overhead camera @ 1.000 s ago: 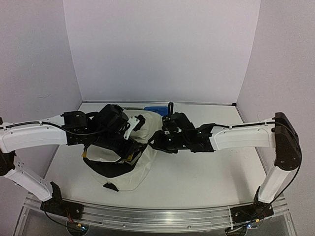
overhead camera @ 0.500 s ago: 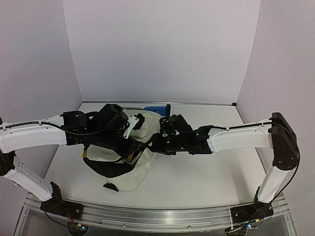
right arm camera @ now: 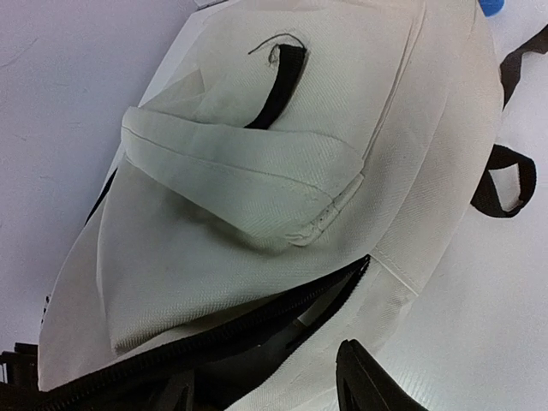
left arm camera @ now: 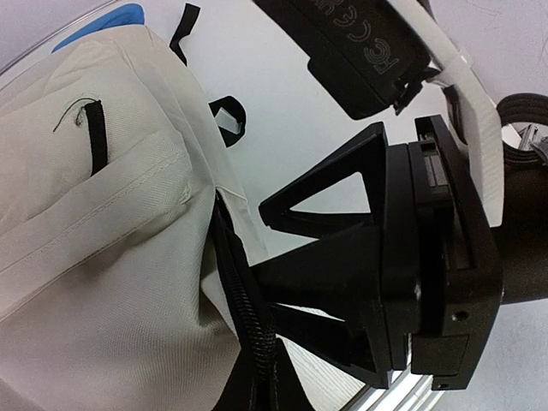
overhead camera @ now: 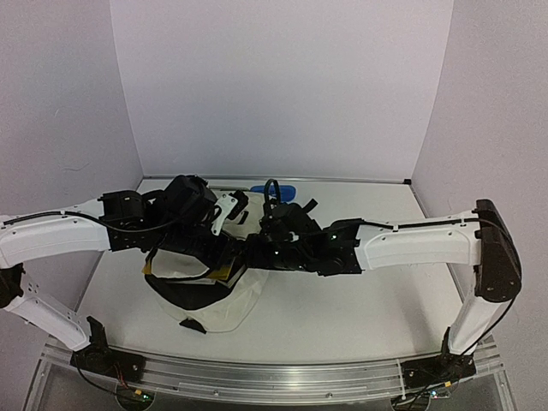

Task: Pack the student bag
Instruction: Zip the student bag at the center of the board.

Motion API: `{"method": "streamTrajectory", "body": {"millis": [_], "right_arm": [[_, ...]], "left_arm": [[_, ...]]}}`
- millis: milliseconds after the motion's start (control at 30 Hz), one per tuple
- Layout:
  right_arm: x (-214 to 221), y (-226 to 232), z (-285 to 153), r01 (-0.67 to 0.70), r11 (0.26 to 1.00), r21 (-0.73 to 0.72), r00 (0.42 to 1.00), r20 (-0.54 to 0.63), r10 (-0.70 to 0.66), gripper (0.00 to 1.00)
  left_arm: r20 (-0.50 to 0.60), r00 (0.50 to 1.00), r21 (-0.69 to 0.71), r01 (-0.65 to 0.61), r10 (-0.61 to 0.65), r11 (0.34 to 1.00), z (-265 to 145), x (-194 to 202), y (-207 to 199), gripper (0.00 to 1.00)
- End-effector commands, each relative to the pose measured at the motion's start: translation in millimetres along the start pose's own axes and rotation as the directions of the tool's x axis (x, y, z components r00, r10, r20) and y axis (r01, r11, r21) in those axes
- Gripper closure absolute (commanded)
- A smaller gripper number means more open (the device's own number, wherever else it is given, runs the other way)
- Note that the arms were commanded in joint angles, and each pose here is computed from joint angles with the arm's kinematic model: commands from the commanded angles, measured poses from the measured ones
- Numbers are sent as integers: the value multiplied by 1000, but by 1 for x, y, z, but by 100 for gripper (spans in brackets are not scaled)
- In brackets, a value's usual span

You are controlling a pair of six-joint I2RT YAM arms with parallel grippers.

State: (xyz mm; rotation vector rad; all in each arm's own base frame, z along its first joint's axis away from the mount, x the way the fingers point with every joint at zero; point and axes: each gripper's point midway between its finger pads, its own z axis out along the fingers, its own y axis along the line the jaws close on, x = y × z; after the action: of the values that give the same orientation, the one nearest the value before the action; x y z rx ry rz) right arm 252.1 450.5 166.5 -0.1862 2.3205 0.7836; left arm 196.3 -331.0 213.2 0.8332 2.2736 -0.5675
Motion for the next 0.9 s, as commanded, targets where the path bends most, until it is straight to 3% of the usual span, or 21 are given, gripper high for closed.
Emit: {"method": "streamTrajectory", "body": {"millis": [0,367,867], "right_arm": [[-6,-13,6,22,993,116,999,45,-27,44],[0,-17,21,38,982,187,998,35,-46,55],[-26,-41,-12,11,947,322,989,136,-58,70]], "left_arm": [[116,993,71,4,-12,997,-18,-37,-16,100],[112,994,82,2,-11,997,-16,-37,-19,100],[101,995,72,4,-11,997,-12,-36,-18,100]]}}
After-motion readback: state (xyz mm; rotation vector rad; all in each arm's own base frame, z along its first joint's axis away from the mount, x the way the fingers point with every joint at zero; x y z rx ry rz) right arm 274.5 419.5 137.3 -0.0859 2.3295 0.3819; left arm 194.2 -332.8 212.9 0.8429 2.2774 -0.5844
